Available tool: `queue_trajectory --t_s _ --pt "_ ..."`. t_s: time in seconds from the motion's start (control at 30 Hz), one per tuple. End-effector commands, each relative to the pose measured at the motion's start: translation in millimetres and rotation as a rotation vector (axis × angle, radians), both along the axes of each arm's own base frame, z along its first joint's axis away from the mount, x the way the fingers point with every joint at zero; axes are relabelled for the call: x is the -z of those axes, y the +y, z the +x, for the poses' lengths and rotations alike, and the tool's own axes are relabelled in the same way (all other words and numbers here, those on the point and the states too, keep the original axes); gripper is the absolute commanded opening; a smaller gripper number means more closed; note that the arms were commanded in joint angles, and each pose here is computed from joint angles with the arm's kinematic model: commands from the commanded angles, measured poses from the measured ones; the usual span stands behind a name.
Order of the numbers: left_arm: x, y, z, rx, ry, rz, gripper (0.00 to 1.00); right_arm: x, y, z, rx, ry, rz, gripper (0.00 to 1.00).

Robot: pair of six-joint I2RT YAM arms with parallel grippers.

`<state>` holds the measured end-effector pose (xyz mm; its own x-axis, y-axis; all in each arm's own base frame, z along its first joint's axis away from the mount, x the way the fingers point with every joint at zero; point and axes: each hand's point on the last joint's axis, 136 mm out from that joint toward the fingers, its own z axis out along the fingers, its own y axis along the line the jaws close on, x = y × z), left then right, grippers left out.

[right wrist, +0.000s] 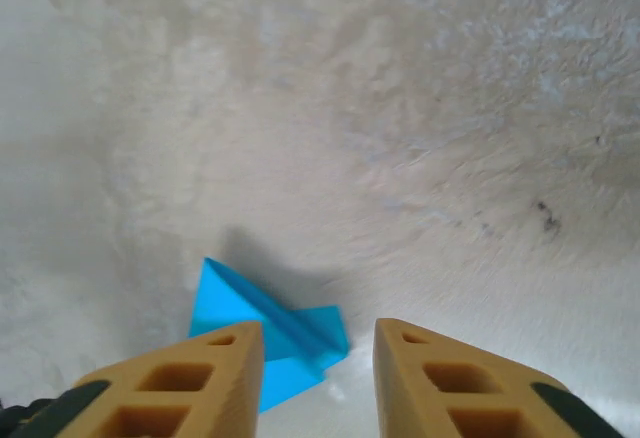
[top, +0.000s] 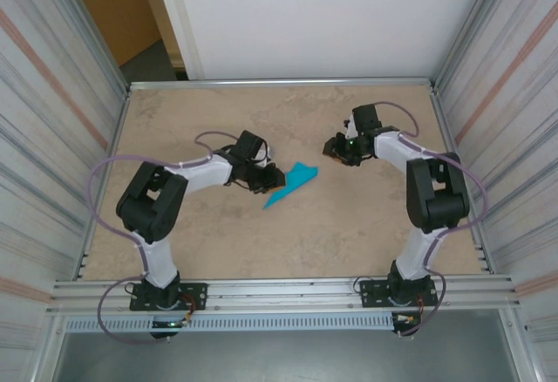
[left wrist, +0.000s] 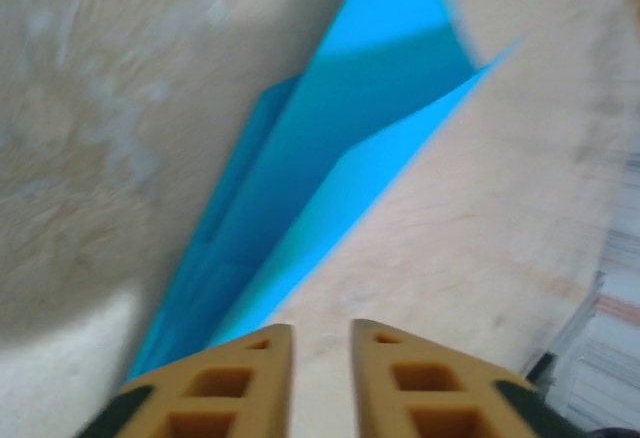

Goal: Fold a paper plane with a square sheet of paper (pick it up from the middle)
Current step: Fold the wing for the fifth time at the center of the table, then turn over a paper plane at the center of the table.

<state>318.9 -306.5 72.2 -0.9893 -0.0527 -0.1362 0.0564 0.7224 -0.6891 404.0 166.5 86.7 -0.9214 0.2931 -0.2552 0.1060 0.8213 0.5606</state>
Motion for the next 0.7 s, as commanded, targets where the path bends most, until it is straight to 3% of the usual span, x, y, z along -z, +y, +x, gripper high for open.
queue_trajectory --t_s 0.0,0.23,0.47,0.6,0.67 --pt "-54.3 12.9 14.5 -0.032 -0.112 -0.055 0.34 -13.1 0.3 -27.9 0.016 0.037 -0.098 0.44" --pt "-52.1 91.7 15.0 -0.191 -0.16 0.035 0.54 -12.2 44.0 -66.0 -0.032 0.132 -0.216 0.64" --pt "-36.6 168.9 -0.5 -0.358 -0.205 0.195 0.89 -0.5 84.8 -69.9 0.011 0.154 -0.325 0.72" --pt "-31.3 184.8 -10.2 -0.378 -0.22 0.222 0.99 4.9 94.1 -62.7 0.055 0.156 -0.389 0.74" --pt "-30.2 188.0 -14.3 -0.375 -0.229 0.231 0.99 8.9 95.7 -60.2 0.09 0.166 -0.409 0.74"
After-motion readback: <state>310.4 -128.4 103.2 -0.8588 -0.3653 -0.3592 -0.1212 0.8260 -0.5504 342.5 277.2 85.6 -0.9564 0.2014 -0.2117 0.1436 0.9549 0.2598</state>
